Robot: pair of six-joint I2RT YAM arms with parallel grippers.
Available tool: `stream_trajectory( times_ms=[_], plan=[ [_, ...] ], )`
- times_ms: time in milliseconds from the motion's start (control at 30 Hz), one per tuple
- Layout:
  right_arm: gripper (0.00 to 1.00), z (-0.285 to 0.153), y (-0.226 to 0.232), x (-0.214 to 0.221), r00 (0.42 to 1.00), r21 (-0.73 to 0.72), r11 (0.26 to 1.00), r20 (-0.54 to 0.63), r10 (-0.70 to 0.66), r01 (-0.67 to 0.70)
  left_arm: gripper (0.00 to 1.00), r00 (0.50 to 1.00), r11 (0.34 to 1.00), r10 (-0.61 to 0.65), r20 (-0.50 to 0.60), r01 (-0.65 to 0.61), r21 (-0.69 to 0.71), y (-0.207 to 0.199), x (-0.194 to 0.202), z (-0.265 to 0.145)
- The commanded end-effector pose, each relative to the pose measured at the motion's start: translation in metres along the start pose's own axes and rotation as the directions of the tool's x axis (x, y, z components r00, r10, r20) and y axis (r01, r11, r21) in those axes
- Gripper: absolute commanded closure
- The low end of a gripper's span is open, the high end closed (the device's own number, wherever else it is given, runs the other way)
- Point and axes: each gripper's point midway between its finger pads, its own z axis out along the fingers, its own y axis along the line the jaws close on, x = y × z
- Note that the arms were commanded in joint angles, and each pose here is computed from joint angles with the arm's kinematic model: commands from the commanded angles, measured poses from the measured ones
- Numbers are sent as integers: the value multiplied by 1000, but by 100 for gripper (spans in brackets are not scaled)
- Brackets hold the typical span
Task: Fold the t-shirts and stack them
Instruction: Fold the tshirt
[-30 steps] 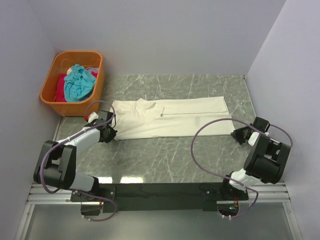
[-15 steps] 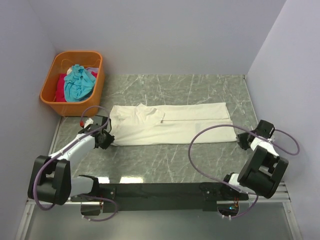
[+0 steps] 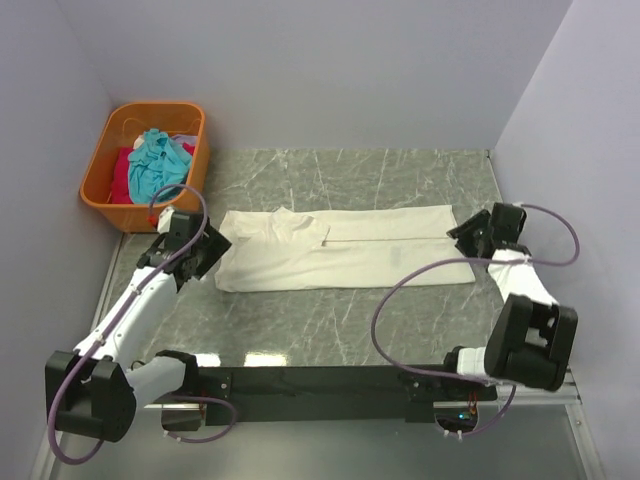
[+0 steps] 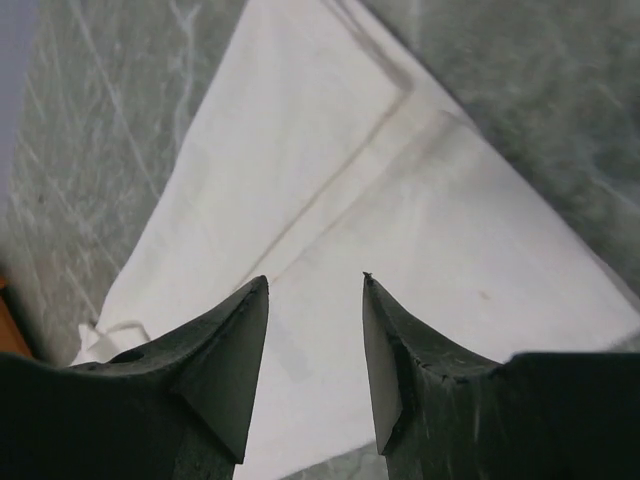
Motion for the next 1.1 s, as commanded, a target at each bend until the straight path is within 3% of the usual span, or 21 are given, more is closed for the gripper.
stream_trajectory(
  times_ms=[0, 133, 300, 567, 700, 800, 867, 900, 967, 1067],
  plan=[
    [51, 12, 34, -5, 997, -116, 992, -53, -51, 45, 31, 999, 991, 34, -31, -30, 133, -37, -1, 0],
    [51, 33, 33, -3, 993, -102, 994, -105, -52, 41, 40, 997, 985, 31, -72, -19, 170, -48, 12, 19],
    [52, 60, 23, 2, 987, -64, 998, -157, -34, 24, 44, 987, 996, 12, -162, 3, 90, -23, 44, 53],
    [52, 77, -29, -12, 988, 69, 996, -144, 62, -53, 51, 993, 994, -60, -97, 51, -96, 29, 41, 62],
    [50, 71, -22, -21, 991, 36, 998, -122, 51, -47, 42, 995, 997, 76, -60, -76, -4, 3, 22, 54],
    [44, 61, -1, -24, 995, -2, 1000, -100, 0, -1, 23, 973, 970, 230, 2, -229, 82, -35, 1, 43],
    [41, 52, 22, -23, 994, -41, 997, -86, -73, 70, 18, 952, 941, 303, 45, -306, 141, -64, -14, 38],
    [40, 49, 29, -22, 992, -51, 994, -80, -100, 96, 17, 919, 898, 392, 40, -391, 203, -77, -11, 36],
    [39, 42, 46, -9, 981, -71, 983, -89, -174, 169, 16, 890, 855, 453, 57, -452, 256, -104, -18, 38],
    [39, 23, 77, 10, 960, -139, 955, -72, -272, 260, 24, 826, 772, 557, 89, -554, 312, -136, -25, 48]
  ],
)
